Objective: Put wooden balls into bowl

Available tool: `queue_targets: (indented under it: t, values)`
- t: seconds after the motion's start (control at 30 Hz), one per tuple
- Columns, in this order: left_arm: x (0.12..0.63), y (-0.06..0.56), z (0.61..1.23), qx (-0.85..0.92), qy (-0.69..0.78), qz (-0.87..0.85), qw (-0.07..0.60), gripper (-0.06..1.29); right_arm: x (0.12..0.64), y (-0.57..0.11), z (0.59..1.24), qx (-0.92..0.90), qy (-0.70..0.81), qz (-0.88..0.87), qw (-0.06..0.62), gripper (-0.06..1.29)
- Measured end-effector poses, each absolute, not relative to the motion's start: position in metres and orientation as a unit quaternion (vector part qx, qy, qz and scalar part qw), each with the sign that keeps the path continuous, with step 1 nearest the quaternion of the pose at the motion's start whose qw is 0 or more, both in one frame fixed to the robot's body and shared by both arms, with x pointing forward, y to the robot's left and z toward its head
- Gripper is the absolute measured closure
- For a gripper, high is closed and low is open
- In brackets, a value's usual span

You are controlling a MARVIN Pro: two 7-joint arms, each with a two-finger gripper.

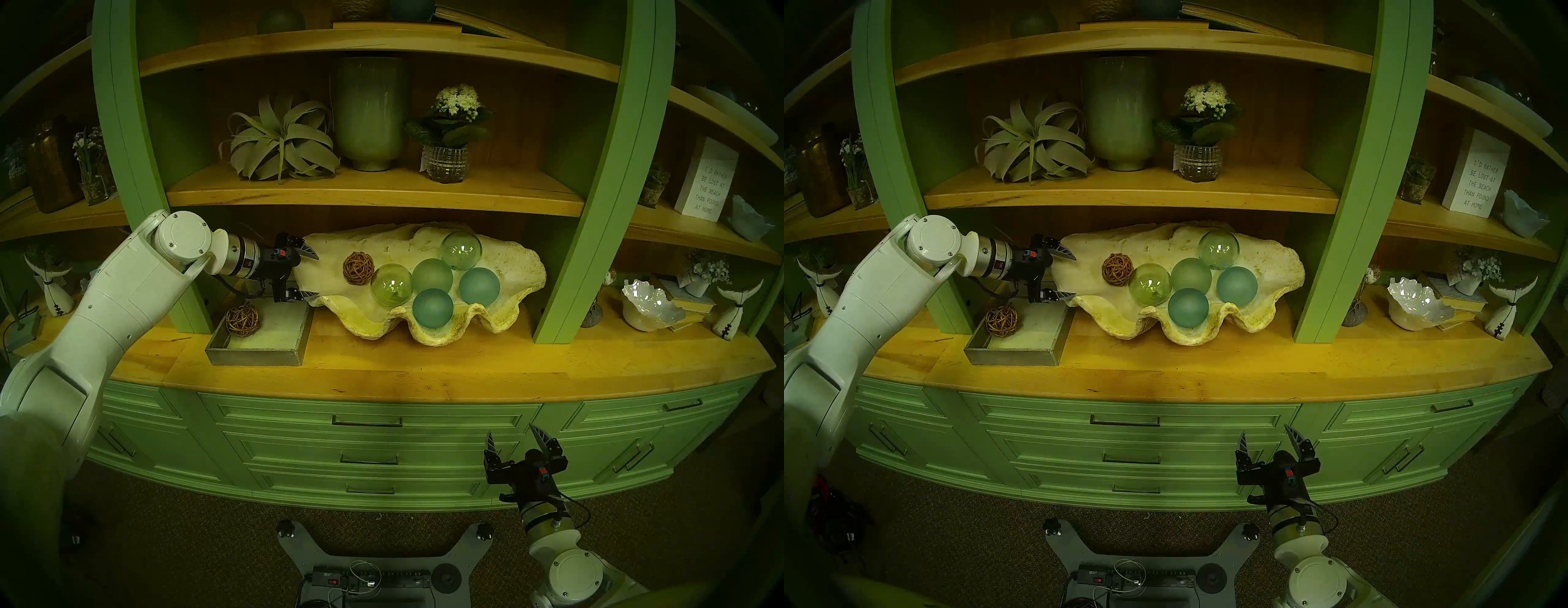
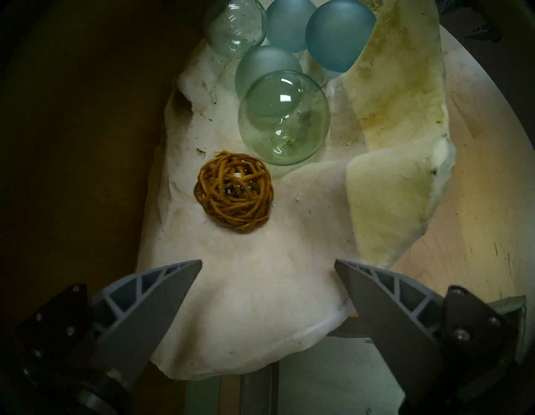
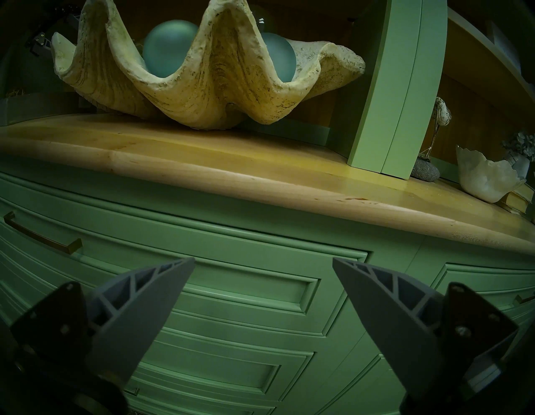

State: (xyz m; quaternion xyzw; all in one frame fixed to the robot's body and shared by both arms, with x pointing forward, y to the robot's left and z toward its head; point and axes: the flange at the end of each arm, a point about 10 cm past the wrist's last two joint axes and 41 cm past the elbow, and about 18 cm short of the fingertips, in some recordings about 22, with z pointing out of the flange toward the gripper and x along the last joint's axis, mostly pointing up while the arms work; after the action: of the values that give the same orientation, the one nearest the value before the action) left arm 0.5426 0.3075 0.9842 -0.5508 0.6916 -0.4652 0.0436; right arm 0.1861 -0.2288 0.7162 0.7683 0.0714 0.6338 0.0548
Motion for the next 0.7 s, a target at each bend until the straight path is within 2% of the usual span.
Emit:
queue_targets:
  t: [0.4,0.7]
  values:
    - [0.518,0.325,1.004,-0.533,0.701,-0.470,0.054,0.02,0.186,-0.229,0.716,0.768,0.071,0.634,0.055,-0.01]
    - [0.491,0.354,0.997,-0.547,0.698,-0.459,0.054,0.02,0.186,-0.229,0.716,0.768,0.071,0.634,0.055,-0.01]
